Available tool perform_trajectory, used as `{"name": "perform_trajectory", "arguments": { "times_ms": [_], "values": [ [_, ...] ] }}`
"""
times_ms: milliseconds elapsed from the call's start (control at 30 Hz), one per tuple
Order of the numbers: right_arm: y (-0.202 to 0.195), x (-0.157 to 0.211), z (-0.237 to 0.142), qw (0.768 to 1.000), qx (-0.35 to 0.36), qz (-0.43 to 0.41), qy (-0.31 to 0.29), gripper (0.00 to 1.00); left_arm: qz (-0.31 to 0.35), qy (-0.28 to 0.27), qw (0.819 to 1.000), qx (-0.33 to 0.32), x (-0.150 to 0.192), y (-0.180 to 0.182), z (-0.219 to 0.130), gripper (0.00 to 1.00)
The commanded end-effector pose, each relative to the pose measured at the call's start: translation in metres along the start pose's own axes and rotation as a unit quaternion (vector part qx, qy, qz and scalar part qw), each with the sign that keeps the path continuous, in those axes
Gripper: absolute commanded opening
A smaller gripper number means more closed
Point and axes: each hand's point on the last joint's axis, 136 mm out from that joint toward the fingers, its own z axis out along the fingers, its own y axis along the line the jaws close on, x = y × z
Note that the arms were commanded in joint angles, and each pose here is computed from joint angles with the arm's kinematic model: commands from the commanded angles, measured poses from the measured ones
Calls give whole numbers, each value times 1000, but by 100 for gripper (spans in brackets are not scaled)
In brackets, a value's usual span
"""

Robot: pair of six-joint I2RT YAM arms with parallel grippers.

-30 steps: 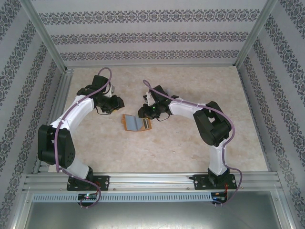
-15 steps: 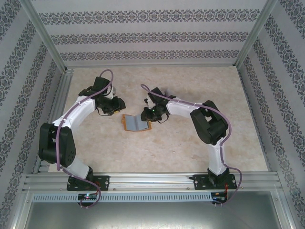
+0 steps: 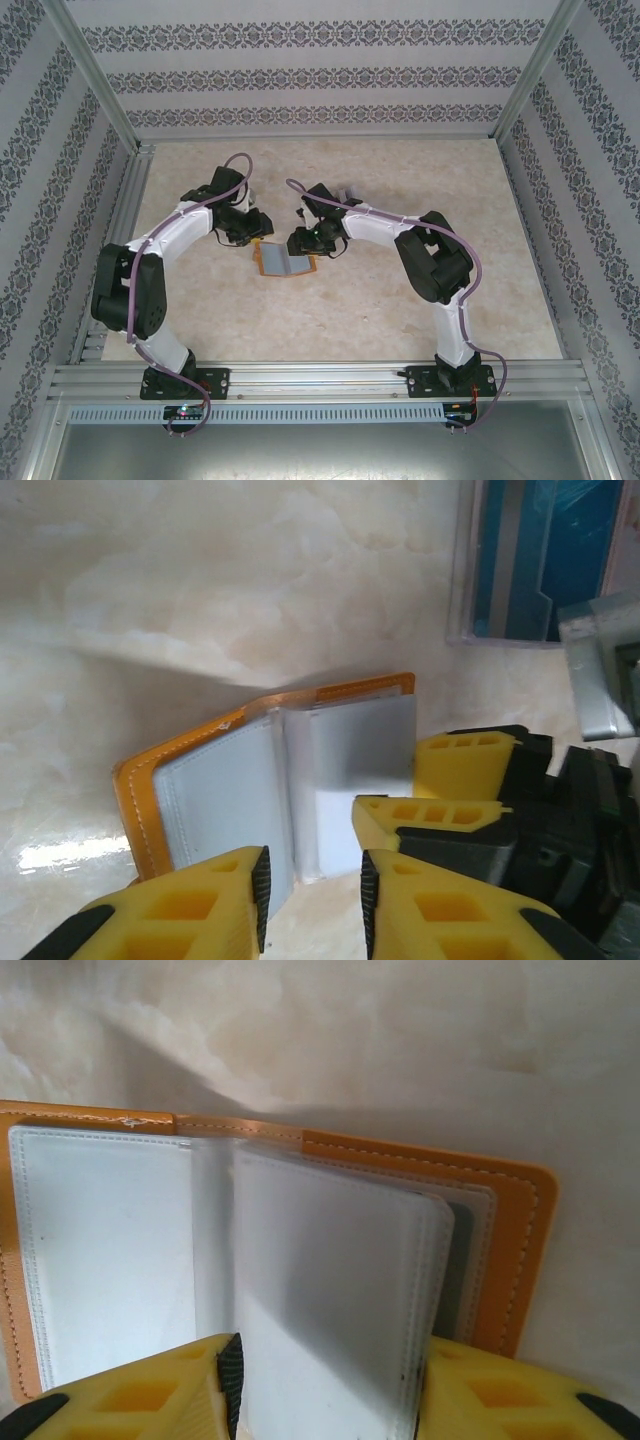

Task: Put the credit cards into the card holder
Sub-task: Flip over the card slot on the card holder, then move the card holder to the center of the table.

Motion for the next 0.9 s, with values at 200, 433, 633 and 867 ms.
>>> {"name": "perform_trajectory", "arguments": {
  "times_ms": [200, 433, 633, 867],
  "values": [
    [12, -2, -35, 999, -3, -24, -21, 48, -8, 32, 998, -47, 26, 40, 30, 14],
    [1, 8, -7, 1000, 8, -14, 7, 47, -10, 34, 998, -57, 31, 47, 33, 13],
    [-5, 11, 4, 1000, 15, -10, 17, 47, -9, 36, 997, -66, 33, 53, 36, 10],
    [-4, 15, 14, 999, 10, -8, 33, 47, -14, 42, 997, -67, 37, 58, 43, 3]
  ]
}}
